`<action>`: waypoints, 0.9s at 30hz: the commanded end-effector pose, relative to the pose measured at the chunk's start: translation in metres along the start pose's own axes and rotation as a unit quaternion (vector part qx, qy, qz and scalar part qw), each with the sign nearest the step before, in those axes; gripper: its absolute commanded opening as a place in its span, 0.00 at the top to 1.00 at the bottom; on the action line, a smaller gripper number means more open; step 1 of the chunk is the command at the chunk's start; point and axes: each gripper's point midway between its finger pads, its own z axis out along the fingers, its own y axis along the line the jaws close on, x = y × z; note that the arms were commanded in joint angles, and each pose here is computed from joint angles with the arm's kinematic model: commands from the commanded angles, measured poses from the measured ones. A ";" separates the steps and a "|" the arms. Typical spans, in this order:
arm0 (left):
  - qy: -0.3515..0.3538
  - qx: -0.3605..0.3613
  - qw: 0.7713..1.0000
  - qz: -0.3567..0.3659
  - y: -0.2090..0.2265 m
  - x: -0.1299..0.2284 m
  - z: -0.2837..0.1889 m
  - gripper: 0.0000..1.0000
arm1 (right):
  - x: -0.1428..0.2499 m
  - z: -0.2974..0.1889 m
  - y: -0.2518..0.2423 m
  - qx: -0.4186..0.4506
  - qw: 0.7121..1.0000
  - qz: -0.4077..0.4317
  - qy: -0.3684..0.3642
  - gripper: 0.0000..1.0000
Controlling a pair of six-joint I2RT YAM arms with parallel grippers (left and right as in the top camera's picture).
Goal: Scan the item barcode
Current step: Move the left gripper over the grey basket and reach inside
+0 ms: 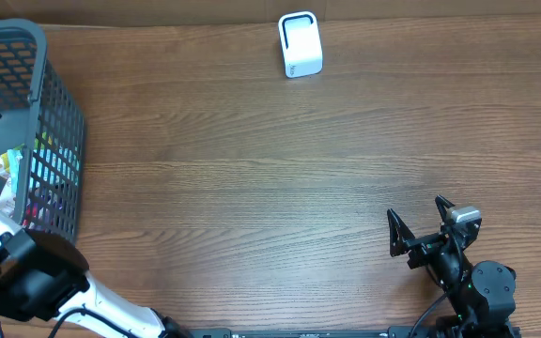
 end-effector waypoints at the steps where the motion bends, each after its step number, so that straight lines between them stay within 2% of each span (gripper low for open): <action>1: 0.010 -0.036 0.999 -0.025 0.014 -0.003 0.019 0.12 | 0.001 -0.002 0.005 -0.012 1.000 0.002 0.004 0.00; 8: 0.050 -0.047 0.998 -0.014 0.014 0.004 0.065 0.14 | 0.001 -0.002 0.005 -0.011 1.000 0.002 0.004 0.00; 12: 0.075 -0.049 0.996 0.006 0.013 0.010 0.093 0.18 | 0.001 -0.002 0.005 -0.012 1.000 0.002 0.004 0.00; 17: 0.112 -0.012 0.993 0.037 -0.001 0.023 0.128 0.23 | 0.001 -0.002 0.005 -0.012 1.000 0.002 0.004 0.00; 25: 0.150 -0.010 0.988 0.048 -0.002 0.040 0.160 0.33 | 0.001 -0.002 0.005 -0.012 1.000 0.002 0.004 0.00; 27: 0.152 -0.011 0.987 0.048 -0.001 0.041 0.161 0.41 | 0.001 -0.002 0.005 -0.012 1.000 0.002 0.004 0.00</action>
